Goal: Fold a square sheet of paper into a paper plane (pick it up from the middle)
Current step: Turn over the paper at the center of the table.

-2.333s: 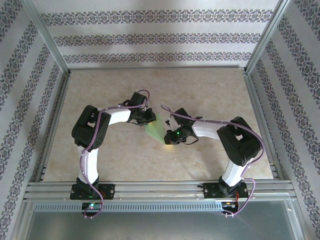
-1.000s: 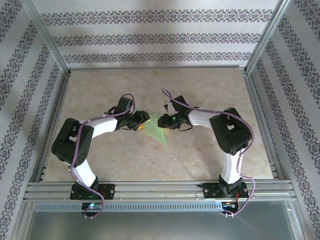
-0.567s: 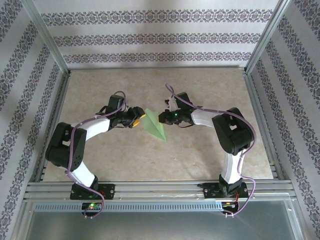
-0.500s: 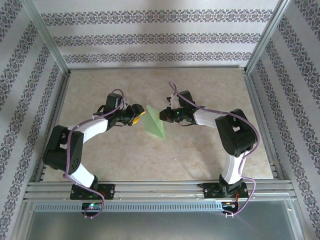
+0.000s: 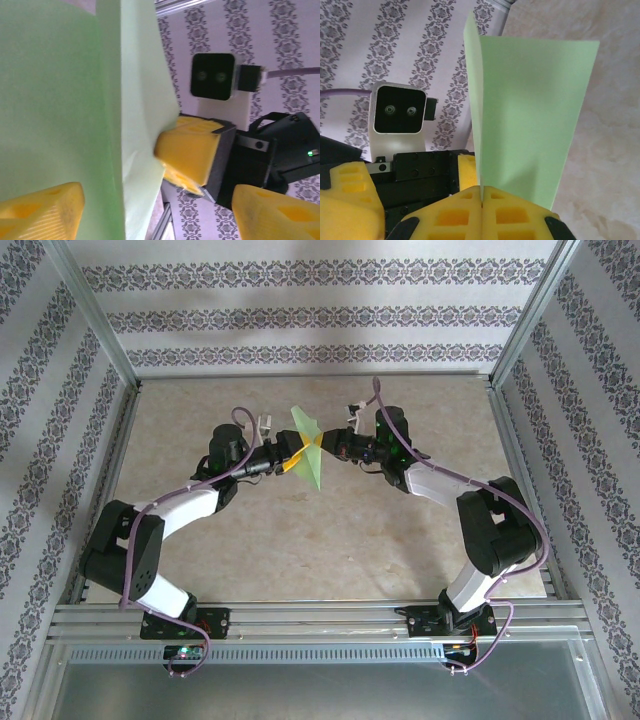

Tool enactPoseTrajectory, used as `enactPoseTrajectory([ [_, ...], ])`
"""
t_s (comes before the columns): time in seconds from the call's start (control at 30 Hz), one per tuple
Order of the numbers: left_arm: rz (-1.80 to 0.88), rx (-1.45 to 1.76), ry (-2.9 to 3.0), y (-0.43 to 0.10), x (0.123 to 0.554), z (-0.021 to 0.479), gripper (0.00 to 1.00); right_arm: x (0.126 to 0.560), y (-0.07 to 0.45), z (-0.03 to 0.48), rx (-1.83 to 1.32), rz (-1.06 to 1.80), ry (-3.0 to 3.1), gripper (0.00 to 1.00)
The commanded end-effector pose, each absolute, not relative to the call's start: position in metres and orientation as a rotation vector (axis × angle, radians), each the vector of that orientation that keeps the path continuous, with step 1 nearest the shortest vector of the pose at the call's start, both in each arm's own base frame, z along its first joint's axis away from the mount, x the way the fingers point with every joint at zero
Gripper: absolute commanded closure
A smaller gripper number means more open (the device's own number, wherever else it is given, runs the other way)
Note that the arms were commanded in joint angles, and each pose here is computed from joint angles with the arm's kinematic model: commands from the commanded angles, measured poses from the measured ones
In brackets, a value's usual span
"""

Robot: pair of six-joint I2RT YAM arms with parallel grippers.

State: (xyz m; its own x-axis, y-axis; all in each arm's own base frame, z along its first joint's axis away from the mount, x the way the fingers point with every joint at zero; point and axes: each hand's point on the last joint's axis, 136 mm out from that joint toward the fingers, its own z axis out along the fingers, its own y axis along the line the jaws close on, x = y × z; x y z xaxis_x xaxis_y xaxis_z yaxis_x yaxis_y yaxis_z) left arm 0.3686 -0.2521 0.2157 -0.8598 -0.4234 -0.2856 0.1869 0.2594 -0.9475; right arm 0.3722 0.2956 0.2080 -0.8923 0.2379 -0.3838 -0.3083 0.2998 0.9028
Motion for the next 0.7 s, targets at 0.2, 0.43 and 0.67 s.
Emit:
enactPoseTrajectory([
  [0.2, -1.744, -0.074, 1.891, -0.2654, 0.3679, 0.2431, 0.47, 0.367, 0.2963, 0.2305, -0.039, 1.772, 2.05, 0.94],
  [0.43, -1.73, -0.061, 1.906, -0.2659, 0.3677, 0.2377, 0.58, 0.3679, 0.2945, 0.2283, -0.015, 1.789, 2.053, 0.94],
  [0.67, -1.724, -0.005, 1.854, -0.2664, 0.3662, 0.2451, 0.7, 0.3677, 0.2948, 0.2318, 0.0, 1.82, 2.048, 0.91],
])
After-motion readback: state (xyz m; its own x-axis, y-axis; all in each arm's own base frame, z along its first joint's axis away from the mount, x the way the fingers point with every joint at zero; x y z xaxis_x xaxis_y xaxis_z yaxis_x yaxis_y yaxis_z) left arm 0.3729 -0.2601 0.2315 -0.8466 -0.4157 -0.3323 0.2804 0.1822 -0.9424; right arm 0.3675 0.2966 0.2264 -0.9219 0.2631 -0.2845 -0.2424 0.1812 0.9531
